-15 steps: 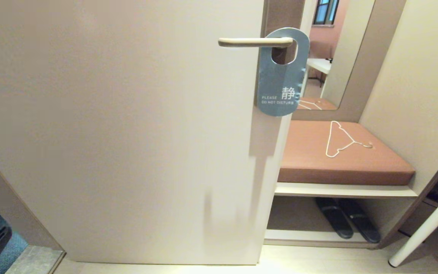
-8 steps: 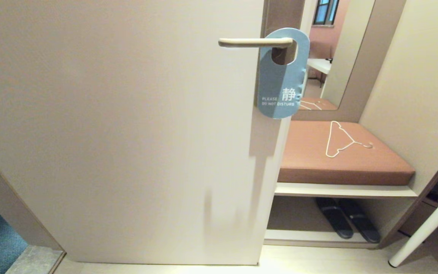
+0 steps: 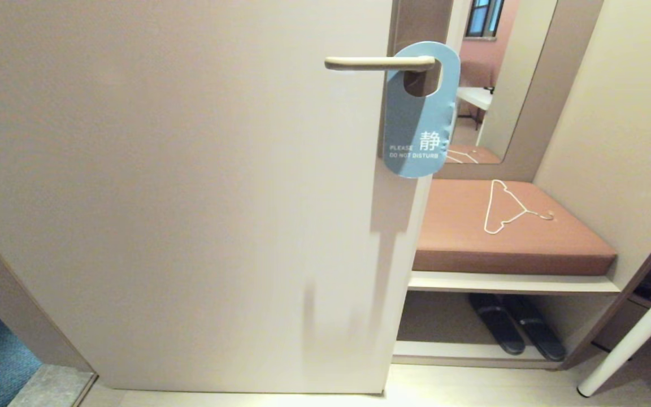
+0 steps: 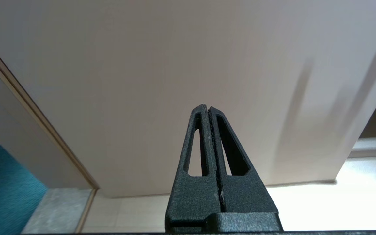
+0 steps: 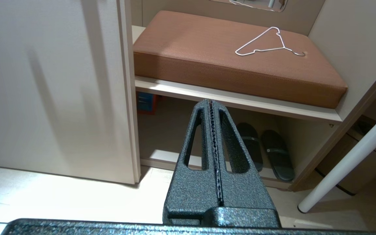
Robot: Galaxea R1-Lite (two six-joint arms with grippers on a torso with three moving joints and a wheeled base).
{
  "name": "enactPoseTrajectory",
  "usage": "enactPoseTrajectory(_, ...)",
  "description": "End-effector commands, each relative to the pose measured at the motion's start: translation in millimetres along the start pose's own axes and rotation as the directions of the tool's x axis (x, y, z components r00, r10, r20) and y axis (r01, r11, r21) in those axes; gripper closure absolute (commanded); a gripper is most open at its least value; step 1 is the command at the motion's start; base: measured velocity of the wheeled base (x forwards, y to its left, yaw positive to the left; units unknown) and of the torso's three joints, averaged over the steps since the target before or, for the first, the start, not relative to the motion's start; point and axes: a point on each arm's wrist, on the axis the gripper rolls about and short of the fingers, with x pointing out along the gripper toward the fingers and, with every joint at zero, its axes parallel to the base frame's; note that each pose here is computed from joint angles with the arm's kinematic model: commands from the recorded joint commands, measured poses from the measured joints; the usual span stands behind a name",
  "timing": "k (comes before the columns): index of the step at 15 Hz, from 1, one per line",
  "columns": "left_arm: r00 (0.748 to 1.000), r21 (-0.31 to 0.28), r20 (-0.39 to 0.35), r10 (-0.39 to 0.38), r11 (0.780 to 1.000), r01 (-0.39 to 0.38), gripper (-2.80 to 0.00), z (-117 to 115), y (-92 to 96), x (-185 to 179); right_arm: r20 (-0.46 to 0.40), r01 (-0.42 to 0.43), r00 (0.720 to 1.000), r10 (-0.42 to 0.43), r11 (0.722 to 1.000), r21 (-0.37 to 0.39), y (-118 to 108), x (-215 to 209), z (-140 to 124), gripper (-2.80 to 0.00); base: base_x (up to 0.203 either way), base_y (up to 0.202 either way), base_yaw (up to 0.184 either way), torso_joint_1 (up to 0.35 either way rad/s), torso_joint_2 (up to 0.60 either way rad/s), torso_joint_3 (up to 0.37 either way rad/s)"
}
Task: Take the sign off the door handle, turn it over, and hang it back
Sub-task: Take down the sign
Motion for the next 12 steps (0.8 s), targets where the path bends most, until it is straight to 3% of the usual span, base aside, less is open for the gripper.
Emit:
enactPoseTrajectory(1,1.000,-0.007,0.015,0.000,1.000,0.001,0.00,-0.5,-0.1,-1.3,-0.002,-0.001,1.000,0.001,1.000,-0.001,0.0,0.2,-0.2,0.00,0.000,0.000,0.000,0.000,0.00,0.000)
enactPoseTrajectory(12,1.000,-0.025,0.015,0.005,1.000,-0.005,0.00,-0.5,0.1,-1.3,-0.001,-0.001,1.000,0.001,1.000,-0.001,0.0,0.1,0.1,0.00,0.000,0.000,0.000,0.000,0.00,0.000)
